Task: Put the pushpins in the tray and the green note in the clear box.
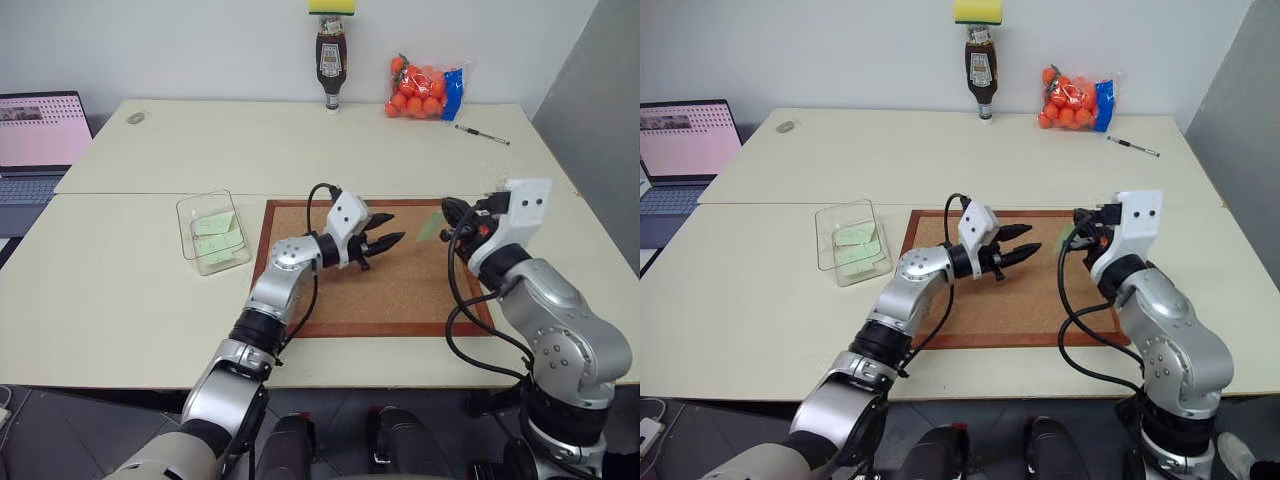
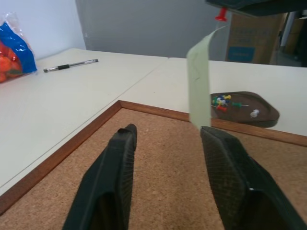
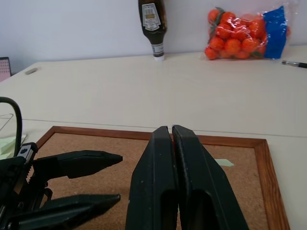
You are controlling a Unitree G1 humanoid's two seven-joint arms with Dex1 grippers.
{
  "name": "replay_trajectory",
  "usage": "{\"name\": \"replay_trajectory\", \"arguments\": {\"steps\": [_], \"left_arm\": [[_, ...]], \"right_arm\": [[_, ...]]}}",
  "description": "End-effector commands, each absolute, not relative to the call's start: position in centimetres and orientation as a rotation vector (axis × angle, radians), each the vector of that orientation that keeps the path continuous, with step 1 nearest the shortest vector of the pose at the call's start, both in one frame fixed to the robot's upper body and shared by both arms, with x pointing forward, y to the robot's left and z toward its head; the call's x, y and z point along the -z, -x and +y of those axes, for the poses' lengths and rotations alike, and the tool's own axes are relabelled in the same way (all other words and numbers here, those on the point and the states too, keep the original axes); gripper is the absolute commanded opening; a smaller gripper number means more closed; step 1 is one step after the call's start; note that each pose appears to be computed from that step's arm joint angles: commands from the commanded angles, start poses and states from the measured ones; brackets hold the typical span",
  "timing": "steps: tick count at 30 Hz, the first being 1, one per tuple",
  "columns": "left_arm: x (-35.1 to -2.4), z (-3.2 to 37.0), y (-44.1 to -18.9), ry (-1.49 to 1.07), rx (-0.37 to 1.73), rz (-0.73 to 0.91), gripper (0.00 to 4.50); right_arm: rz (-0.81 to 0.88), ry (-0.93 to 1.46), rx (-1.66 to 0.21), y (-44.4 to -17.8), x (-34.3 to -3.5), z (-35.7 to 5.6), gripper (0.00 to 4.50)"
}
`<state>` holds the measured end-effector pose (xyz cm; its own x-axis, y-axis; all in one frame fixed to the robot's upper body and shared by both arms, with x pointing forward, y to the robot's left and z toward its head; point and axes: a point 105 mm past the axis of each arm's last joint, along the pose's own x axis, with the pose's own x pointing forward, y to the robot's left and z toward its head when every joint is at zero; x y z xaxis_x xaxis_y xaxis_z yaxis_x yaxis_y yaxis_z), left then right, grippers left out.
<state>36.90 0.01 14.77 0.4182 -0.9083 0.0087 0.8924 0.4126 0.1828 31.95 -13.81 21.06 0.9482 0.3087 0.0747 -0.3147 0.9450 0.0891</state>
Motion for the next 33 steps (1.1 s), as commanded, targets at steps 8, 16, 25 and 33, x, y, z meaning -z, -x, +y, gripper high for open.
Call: {"name": "replay_trajectory", "arguments": {"steps": [8, 16, 25, 33], "left_arm": [[-17.3, -1.4, -36.5, -0.090, 1.156, -0.164, 3.78], [-17.5, -2.6, -37.4, -0.119, 1.112, -0.171, 3.78], [-16.8, -2.9, -38.2, -0.157, 1.084, -0.160, 2.49], [-16.6, -2.7, -38.6, -0.148, 1.069, -0.153, 0.89]], "right_arm": [[-0.115, -0.087, -0.400, -31.9, -22.6, -11.9, 0.00], [-0.109, -0.087, -0.434, -31.8, -22.4, -11.0, 0.00], [-0.102, -0.099, -0.457, -31.6, -22.2, -10.2, 0.00], [-0.094, -0.113, -0.473, -31.4, -22.0, -9.7, 0.00]]}}
